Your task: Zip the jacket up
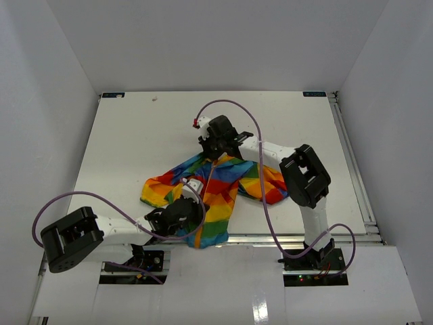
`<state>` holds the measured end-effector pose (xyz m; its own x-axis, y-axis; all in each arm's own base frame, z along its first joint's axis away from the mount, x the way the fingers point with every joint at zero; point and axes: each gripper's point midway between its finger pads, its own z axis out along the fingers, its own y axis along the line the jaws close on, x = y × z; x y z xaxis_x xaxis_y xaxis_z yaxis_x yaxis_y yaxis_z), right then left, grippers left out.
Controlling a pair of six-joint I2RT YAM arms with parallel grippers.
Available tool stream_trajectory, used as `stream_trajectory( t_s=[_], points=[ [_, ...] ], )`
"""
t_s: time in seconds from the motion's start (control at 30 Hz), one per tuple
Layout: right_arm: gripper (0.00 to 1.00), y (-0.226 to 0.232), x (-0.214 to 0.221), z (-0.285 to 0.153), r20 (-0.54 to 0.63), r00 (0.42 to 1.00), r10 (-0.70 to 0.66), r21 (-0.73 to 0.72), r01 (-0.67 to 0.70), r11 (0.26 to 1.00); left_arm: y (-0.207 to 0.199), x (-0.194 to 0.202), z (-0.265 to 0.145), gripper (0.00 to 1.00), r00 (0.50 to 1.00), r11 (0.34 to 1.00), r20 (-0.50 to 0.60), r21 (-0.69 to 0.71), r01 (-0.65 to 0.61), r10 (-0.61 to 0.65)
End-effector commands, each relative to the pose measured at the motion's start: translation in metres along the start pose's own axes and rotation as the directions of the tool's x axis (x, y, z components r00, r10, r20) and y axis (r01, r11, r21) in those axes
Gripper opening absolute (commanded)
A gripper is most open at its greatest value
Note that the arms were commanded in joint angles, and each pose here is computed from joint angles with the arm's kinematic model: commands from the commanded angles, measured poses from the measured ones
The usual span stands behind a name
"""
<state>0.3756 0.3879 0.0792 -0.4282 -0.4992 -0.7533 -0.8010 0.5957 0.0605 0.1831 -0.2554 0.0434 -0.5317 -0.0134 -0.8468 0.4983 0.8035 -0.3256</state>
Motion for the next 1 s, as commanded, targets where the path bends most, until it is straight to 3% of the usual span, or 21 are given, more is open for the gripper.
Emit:
stream_trajectory(
  t_s=[0.0, 0.23, 0.6, 0.67, 0.8, 0.9, 0.97],
  points=[
    [0.08, -0.055, -0.082, -0.056, 0.376, 0.898, 0.229, -0.004, -0.245, 0.969, 0.006, 0.005, -0.007, 0.0, 1.0, 1.0, -0.003, -0.017, 0.019, -0.019],
    [0.08, -0.079, -0.046, -0.087, 0.529, 0.736, 0.422, -0.068, -0.459, 0.886, 0.017, 0.0, -0.01, 0.0, 0.999, 0.996, 0.021, -0.079, 0.043, -0.041],
    [0.08, -0.102, -0.071, -0.136, 0.713, 0.485, 0.506, -0.222, -0.528, 0.819, 0.019, -0.064, -0.009, 0.0, 0.991, 0.974, 0.124, -0.224, -0.025, 0.054],
    [0.08, -0.103, -0.063, -0.134, 0.704, 0.475, 0.528, -0.236, -0.545, 0.805, 0.03, -0.042, -0.009, 0.0, 0.995, 0.97, 0.091, -0.245, -0.01, 0.033],
    [0.32, -0.093, -0.038, -0.114, 0.629, 0.498, 0.597, -0.298, -0.554, 0.777, 0.04, -0.014, -0.005, 0.0, 0.998, 0.971, 0.061, -0.238, -0.01, 0.025],
    [0.44, -0.089, -0.022, -0.109, 0.609, 0.51, 0.607, -0.31, -0.551, 0.775, 0.038, -0.016, -0.002, 0.13, 0.999, 0.966, 0.036, -0.257, -0.025, 0.036],
    [0.35, -0.09, -0.019, -0.108, 0.605, 0.529, 0.596, -0.297, -0.544, 0.785, 0.036, -0.022, -0.003, 0.18, 0.998, 0.967, 0.044, -0.252, -0.027, 0.039]
  ],
)
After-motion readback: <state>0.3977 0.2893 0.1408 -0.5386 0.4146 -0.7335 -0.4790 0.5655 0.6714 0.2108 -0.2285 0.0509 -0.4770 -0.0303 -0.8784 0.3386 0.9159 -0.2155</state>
